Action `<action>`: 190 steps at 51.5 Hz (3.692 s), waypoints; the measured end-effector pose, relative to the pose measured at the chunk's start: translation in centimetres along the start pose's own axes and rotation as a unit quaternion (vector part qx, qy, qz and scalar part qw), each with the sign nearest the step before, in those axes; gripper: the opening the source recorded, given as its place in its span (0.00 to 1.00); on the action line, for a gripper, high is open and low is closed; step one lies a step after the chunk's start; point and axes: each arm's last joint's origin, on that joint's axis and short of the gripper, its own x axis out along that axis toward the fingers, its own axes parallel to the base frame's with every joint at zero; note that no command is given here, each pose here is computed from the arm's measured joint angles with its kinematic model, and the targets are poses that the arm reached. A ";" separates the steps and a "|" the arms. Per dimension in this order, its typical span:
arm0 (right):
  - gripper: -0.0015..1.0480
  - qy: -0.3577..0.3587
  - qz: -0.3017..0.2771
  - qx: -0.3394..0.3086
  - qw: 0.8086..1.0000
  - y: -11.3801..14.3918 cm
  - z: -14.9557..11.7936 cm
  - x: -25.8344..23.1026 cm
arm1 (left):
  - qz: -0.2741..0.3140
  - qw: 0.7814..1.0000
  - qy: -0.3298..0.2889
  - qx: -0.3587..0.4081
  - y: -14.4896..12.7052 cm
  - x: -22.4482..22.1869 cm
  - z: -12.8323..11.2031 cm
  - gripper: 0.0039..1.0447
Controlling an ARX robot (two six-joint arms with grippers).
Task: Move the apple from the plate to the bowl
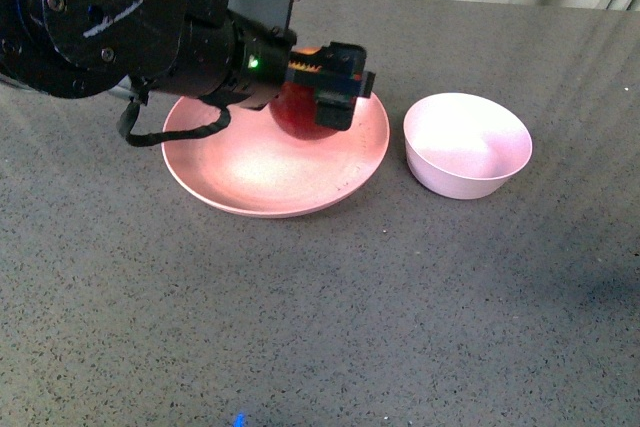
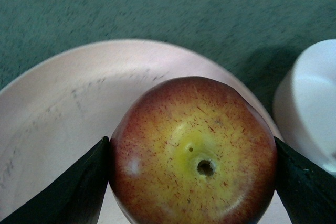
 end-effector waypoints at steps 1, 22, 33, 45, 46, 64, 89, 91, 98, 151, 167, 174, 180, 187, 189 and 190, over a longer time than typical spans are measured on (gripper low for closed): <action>0.91 0.000 0.000 0.000 1.000 0.0 0.0 0.0 | -0.002 1.000 -0.001 0.003 -0.2 -0.1 0.1 0.75; 0.91 0.000 0.000 0.000 1.000 0.0 0.0 0.0 | -0.074 0.995 -0.033 0.049 -6.6 -0.2 3.4 0.75; 0.91 0.000 0.000 0.000 1.000 0.0 0.0 0.0 | -0.103 0.992 -0.019 0.065 -9.8 0.9 3.0 0.75; 0.91 0.000 0.000 0.000 1.000 0.0 0.0 0.0 | -0.113 0.991 0.017 0.073 -11.3 3.0 1.5 0.73; 0.91 0.000 0.000 0.000 1.000 0.0 0.0 0.0 | -0.113 0.991 0.019 0.073 -11.3 3.2 1.4 0.73; 0.91 0.000 0.000 0.000 1.000 0.0 0.0 0.0 | -0.105 0.991 0.029 0.072 -11.4 4.9 1.5 0.73; 0.91 0.000 0.000 0.000 1.000 0.0 0.0 0.0 | -0.095 0.992 0.035 0.070 -11.4 5.6 1.9 0.91; 0.91 0.000 0.000 0.000 1.000 0.0 0.0 0.0 | -0.093 0.993 0.034 0.070 -11.3 5.6 1.9 0.92; 0.91 0.000 0.000 0.000 1.000 0.0 0.0 0.0 | -0.092 0.993 0.033 0.067 -11.2 5.6 1.8 0.92; 0.91 0.000 0.000 0.000 1.000 0.0 0.0 0.0 | 0.270 0.919 -0.287 -0.022 2.7 -20.6 -6.5 0.01; 0.91 0.000 0.000 0.000 1.000 0.0 0.0 0.0 | 0.271 0.919 -0.284 -0.023 3.3 -24.7 -9.1 0.01; 0.91 0.000 0.000 0.000 1.000 0.0 0.0 0.0 | 0.272 0.919 -0.284 -0.024 3.3 -25.8 -9.8 0.01; 0.91 0.000 0.000 0.000 1.000 0.0 0.0 0.0 | 0.273 0.919 -0.283 -0.024 3.2 -26.5 -10.3 0.01; 0.91 0.000 0.000 0.000 1.000 0.0 0.0 0.0 | 0.270 0.919 -0.285 -0.023 3.1 -27.2 -10.7 0.01; 0.91 0.000 0.000 0.000 1.000 0.0 0.0 0.0 | 0.262 0.922 -0.285 -0.020 3.4 -27.6 -10.9 0.01; 0.91 0.000 0.000 0.000 1.000 0.0 0.0 0.0 | 0.264 0.921 -0.285 -0.021 3.5 -27.8 -11.0 0.01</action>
